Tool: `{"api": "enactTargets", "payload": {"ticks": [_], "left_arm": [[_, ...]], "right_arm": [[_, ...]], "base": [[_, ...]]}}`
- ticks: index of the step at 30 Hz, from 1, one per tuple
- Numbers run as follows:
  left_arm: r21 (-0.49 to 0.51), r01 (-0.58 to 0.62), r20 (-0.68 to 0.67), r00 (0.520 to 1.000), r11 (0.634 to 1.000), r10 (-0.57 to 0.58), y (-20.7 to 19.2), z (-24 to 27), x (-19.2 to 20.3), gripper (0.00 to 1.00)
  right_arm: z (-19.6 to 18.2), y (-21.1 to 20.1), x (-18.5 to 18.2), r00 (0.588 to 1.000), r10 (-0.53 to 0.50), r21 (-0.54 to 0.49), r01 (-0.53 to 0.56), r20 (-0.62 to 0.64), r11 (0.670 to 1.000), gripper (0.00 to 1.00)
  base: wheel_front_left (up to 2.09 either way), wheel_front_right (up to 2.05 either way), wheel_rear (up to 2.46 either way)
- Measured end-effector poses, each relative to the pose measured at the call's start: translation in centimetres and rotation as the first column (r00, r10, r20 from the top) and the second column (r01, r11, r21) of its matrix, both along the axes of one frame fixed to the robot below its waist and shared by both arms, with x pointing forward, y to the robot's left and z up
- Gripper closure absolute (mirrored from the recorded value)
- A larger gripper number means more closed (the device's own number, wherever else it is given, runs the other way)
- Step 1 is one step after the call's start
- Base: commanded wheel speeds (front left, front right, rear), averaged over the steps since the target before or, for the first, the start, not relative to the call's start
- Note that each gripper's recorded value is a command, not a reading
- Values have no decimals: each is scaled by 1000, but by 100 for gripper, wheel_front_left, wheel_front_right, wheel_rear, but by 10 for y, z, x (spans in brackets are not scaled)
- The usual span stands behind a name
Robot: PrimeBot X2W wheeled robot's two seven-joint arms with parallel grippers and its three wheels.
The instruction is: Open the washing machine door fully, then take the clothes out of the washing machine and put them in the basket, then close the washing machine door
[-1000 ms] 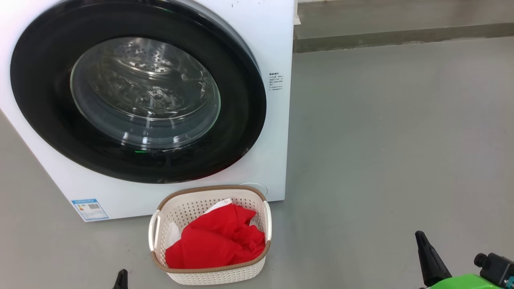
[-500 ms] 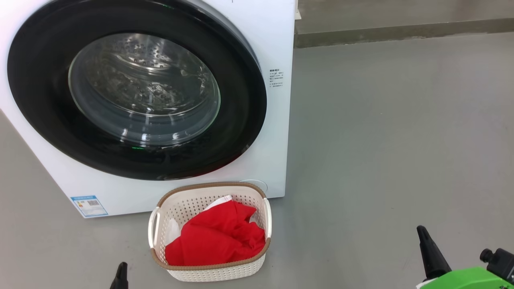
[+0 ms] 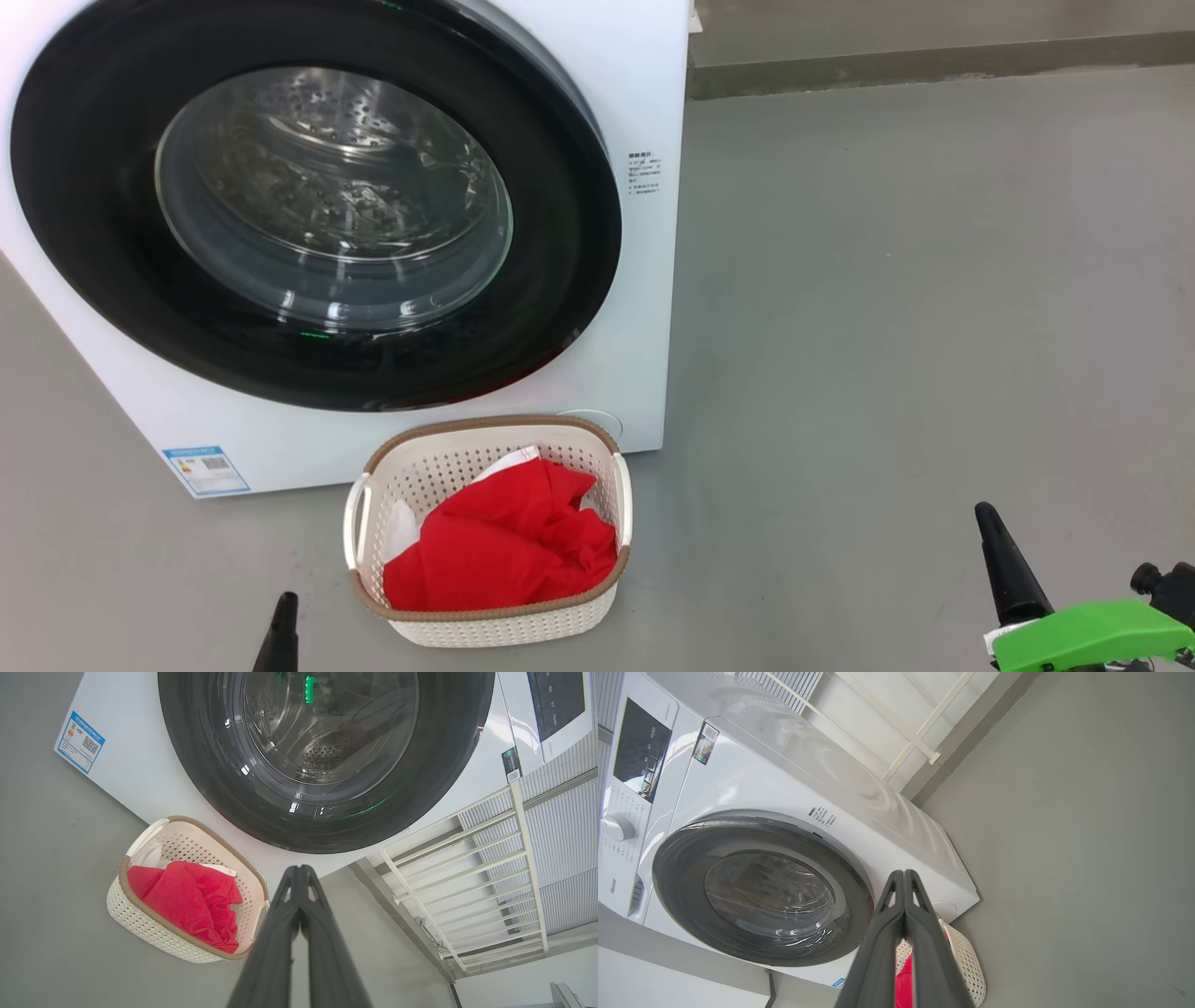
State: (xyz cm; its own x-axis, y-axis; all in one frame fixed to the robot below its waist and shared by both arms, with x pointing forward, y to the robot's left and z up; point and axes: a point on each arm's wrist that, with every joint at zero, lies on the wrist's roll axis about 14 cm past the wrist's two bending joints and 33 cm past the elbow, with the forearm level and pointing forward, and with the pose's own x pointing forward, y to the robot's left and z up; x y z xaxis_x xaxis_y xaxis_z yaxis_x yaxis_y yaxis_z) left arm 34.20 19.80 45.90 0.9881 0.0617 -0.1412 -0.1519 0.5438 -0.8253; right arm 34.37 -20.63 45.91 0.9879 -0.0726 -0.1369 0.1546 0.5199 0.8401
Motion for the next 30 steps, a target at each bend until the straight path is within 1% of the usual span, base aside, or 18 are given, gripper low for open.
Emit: {"api": "enactTargets", "payload": {"ticks": [8, 11, 17, 23, 25, 30], "left_arm": [[-88, -7, 8, 1000, 996, 8, 0, 2, 5, 100], [-105, -3, 7, 1000, 994, 4, -1, 3, 6, 100], [-169, -3, 10, 1000, 986, 5, -2, 3, 9, 100], [-232, -2, 13, 1000, 973, 5, -4, 5, 12, 100], [-268, -1, 21, 1000, 963, 7, -4, 7, 15, 100], [-319, -1, 29, 1000, 948, 11, -5, 9, 18, 100]], "right_arm": [[0, 0, 3, 1000, -5, 82, 5, -1, 997, 100], [2, 1, 5, 1000, -4, 98, 4, 5, 995, 100], [1, 2, 7, 1000, -8, 160, 7, 4, 987, 100], [3, 1, 11, 1000, -13, 220, 10, 11, 975, 100], [7, 0, 14, 1000, -20, 251, 13, 23, 968, 100], [6, 0, 14, 1000, -22, 295, 15, 19, 955, 100]], "base": [[0, 0, 0], [0, 0, 0], [0, 0, 0], [0, 0, 0], [0, 0, 0], [0, 0, 0]]}}
